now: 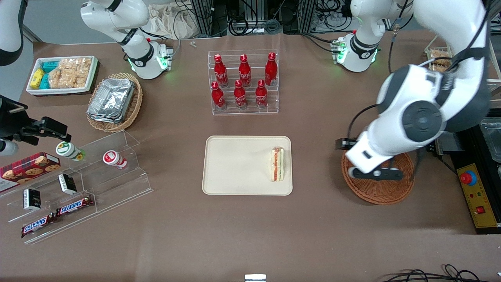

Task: Place sandwich from basket to tray

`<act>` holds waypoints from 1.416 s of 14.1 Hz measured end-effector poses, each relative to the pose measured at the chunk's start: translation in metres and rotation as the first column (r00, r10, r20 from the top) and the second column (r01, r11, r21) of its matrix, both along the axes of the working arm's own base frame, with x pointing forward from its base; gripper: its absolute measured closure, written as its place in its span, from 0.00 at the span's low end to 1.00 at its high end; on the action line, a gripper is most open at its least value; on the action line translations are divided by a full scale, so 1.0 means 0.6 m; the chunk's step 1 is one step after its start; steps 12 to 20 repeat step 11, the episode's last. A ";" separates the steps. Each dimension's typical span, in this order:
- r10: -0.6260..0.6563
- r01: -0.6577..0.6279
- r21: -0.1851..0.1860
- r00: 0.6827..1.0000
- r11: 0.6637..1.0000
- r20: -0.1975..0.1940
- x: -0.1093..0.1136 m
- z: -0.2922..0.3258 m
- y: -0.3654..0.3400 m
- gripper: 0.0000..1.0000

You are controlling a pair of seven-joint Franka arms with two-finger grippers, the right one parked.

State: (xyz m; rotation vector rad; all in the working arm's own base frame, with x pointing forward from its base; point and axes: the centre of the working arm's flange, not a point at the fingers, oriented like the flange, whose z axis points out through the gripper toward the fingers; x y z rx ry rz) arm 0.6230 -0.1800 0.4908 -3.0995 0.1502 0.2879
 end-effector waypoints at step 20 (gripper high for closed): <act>-0.111 0.112 -0.016 0.991 0.994 0.079 -0.054 0.019 0.214 0.00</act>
